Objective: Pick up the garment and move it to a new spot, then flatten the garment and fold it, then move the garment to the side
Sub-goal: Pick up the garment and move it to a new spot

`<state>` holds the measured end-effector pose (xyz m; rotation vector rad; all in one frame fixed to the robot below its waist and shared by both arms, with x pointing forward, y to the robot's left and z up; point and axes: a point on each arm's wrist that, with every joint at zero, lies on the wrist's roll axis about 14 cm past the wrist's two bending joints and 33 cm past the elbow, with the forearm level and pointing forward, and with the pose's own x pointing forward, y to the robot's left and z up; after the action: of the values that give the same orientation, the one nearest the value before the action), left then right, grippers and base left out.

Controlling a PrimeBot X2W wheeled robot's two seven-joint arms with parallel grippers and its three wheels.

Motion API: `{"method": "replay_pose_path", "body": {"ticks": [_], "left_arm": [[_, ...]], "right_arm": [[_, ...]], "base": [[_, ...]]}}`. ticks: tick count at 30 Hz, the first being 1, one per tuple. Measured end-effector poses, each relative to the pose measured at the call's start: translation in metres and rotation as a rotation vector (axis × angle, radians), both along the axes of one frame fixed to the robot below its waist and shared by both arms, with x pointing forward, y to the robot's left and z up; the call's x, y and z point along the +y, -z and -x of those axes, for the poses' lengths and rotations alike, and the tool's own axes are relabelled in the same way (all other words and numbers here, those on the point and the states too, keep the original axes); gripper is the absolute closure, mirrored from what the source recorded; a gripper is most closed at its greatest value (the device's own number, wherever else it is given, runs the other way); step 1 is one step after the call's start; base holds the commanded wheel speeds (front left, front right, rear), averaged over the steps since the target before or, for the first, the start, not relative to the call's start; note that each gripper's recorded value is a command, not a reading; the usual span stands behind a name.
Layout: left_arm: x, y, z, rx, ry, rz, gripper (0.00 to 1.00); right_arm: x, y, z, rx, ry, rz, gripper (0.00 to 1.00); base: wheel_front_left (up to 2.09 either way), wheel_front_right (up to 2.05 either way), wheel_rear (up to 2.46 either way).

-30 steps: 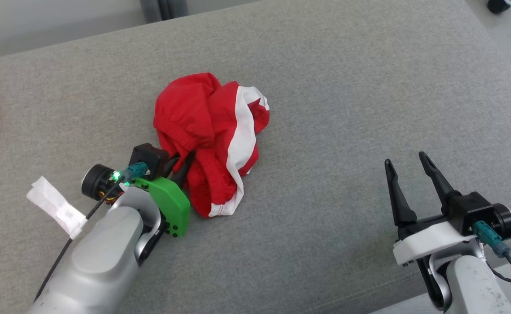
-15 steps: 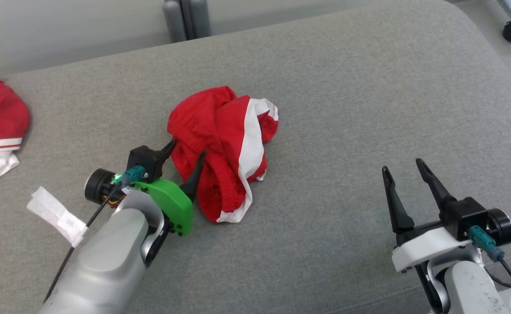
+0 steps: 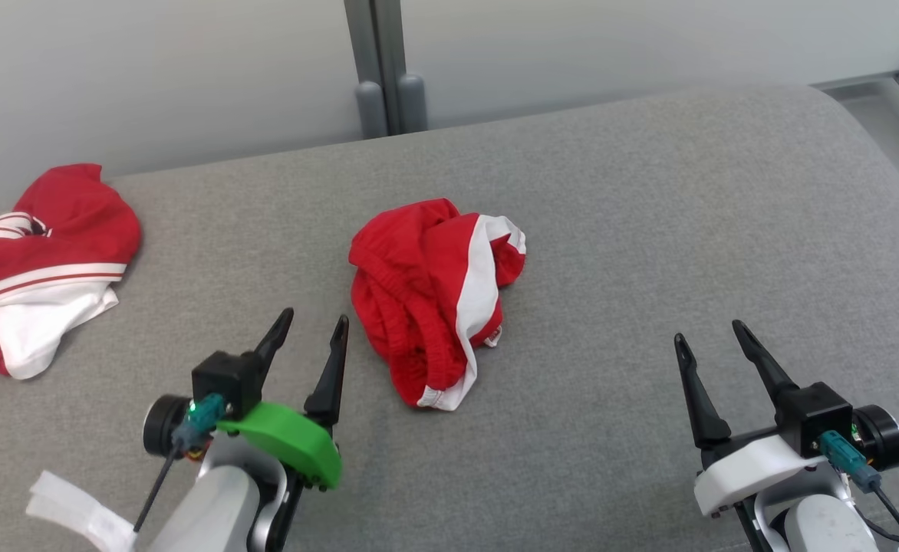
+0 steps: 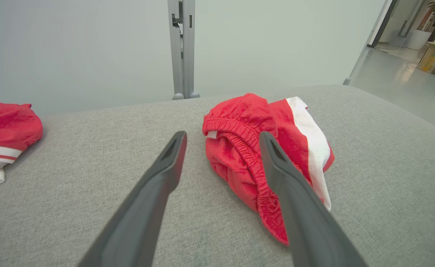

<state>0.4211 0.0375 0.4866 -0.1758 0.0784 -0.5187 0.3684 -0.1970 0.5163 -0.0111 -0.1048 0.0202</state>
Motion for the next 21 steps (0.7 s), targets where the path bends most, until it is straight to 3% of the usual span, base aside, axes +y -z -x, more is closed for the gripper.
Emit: {"method": "replay_pose_path", "body": {"ticks": [10, 21], "left_arm": [[0.049, -0.003, 0.036, -0.024, -0.191, 0.059, 0.0], [0.086, 0.013, 0.068, 0.014, -0.328, 0.081, 0.0]], "right_arm": [[0.012, -0.01, 0.003, -0.033, -0.037, -0.004, 0.0], [0.014, 0.005, 0.017, 0.009, -0.038, -0.032, 0.0]], "base": [[0.0, 0.0, 0.0], [0.0, 0.0, 0.0]]}}
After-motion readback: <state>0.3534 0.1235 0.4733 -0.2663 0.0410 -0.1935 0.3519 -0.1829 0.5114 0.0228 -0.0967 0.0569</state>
